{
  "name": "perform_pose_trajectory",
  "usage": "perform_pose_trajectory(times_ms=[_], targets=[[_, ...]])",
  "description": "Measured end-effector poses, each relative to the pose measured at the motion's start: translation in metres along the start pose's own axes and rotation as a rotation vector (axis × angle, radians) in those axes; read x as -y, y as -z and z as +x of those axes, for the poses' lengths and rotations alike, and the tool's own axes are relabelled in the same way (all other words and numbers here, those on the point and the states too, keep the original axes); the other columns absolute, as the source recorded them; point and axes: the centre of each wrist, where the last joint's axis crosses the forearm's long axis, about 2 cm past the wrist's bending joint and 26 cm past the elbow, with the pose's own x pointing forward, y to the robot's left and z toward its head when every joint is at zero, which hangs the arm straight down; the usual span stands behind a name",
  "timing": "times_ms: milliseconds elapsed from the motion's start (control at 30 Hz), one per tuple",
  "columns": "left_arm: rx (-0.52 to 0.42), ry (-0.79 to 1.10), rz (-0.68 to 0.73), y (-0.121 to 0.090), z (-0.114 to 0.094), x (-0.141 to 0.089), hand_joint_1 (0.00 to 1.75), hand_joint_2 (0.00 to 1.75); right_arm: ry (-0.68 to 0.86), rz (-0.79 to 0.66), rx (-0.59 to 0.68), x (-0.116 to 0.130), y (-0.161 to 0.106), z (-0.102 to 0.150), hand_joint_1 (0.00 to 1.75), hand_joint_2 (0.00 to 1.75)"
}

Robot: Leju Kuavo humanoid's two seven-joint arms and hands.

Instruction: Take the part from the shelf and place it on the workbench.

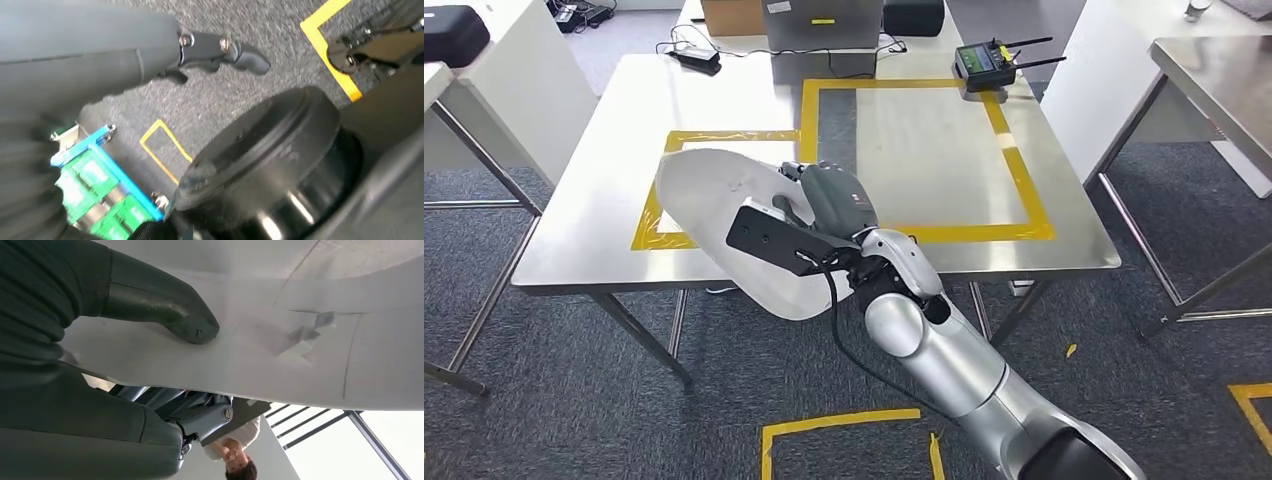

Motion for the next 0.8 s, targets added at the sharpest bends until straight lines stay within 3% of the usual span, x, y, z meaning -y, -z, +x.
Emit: perform_pose_trajectory(times_ms=[267, 400, 533, 767, 800], targets=[[-0.006, 0.008, -0.005, 0.001, 0.002, 0.002, 0.00, 1.75, 0.017, 0.008, -0.065, 0.000, 0.003, -0.013, 1.75, 1.75], [-0.003, 0.022, -0.002, 0.001, 0.005, 0.001, 0.00, 1.75, 0.052, -0.031, -0.115, 0.011, 0.018, -0.024, 1.75, 1.75], [0.011, 0.034, -0.001, 0.001, 0.009, 0.001, 0.00, 1.75, 0.058, -0.121, -0.201, 0.028, 0.036, -0.045, 1.75, 1.75], [0.014, 0.055, -0.002, 0.001, 0.012, 0.001, 0.00, 1.75, 0.037, -0.188, -0.362, 0.037, 0.040, -0.085, 1.75, 1.75], [0.017, 0.056, -0.003, 0.001, 0.012, 0.001, 0.00, 1.75, 0.033, -0.184, -0.379, 0.036, 0.039, -0.089, 1.31, 1.31]])
